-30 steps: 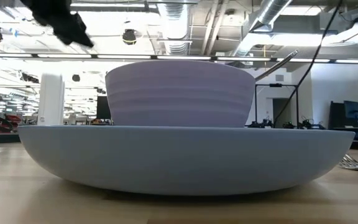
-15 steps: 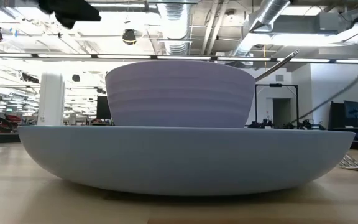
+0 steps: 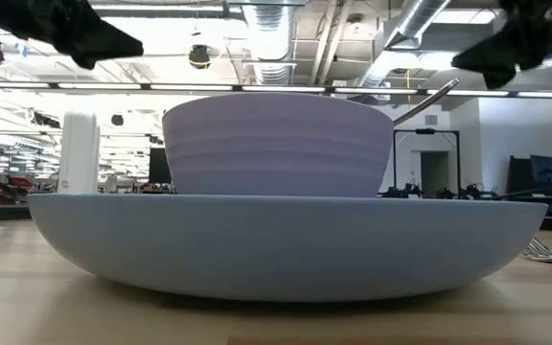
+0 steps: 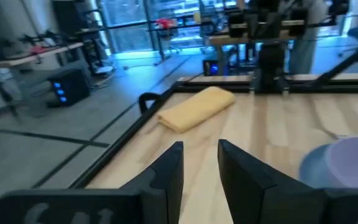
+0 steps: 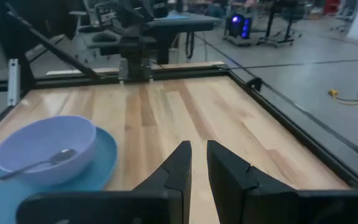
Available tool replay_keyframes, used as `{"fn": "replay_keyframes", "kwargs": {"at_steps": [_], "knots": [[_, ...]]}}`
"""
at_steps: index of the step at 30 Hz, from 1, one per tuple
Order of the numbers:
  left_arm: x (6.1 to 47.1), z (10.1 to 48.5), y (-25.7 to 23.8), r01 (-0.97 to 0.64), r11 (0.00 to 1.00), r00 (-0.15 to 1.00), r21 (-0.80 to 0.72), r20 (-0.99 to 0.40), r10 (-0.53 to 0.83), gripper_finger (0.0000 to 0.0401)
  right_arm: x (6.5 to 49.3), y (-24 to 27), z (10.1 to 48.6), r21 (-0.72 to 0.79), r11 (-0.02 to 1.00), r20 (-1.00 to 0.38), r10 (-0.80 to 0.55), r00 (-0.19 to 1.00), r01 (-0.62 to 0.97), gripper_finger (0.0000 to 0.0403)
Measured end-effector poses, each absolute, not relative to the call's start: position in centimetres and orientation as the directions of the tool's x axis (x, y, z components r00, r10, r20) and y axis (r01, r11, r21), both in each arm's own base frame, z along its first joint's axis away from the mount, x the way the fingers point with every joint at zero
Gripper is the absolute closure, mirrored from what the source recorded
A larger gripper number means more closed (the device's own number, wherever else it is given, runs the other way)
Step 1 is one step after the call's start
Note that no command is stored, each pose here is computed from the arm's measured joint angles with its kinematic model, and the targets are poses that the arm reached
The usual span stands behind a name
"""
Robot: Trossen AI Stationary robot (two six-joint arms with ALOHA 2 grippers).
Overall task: Set table place
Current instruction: Return to Home Position
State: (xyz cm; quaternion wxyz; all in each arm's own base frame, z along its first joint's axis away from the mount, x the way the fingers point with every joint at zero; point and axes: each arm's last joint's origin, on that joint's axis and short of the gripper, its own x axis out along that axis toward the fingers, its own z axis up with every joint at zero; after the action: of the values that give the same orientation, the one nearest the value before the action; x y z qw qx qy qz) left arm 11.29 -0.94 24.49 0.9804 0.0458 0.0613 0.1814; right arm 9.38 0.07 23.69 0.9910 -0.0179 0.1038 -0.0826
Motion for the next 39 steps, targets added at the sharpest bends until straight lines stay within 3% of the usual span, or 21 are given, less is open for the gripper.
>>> {"fn": "replay_keyframes", "kwargs": {"at_steps": [9, 20, 27, 39], "knots": [[10.4, 21.9, 0.0, -0.391, 0.918, 0.916, 0.064, -0.074, 0.395, 0.031, 7.6, -0.4, 21.1, -0.023, 0.986, -0.083, -0.165, 0.983, 0.164, 0.0328], [9.4, 19.6, 0.3, -0.398, 0.917, 0.917, 0.044, 0.035, 0.396, 0.031, 8.5, -0.7, 18.9, -0.023, 0.98, -0.117, -0.197, 0.973, 0.196, 0.0328], [9.3, 17.7, 0.4, -0.402, 0.915, 0.915, 0.024, 0.039, 0.401, 0.031, 8.7, -0.7, 18.2, -0.007, 0.98, -0.122, -0.198, 0.973, 0.198, 0.0328], [9.3, 17.6, 0.4, -0.406, 0.914, 0.913, 0.016, 0.043, 0.405, 0.031, 9.2, -0.7, 17.2, 0.004, 0.98, -0.093, -0.197, 0.976, 0.199, 0.0328]]}}
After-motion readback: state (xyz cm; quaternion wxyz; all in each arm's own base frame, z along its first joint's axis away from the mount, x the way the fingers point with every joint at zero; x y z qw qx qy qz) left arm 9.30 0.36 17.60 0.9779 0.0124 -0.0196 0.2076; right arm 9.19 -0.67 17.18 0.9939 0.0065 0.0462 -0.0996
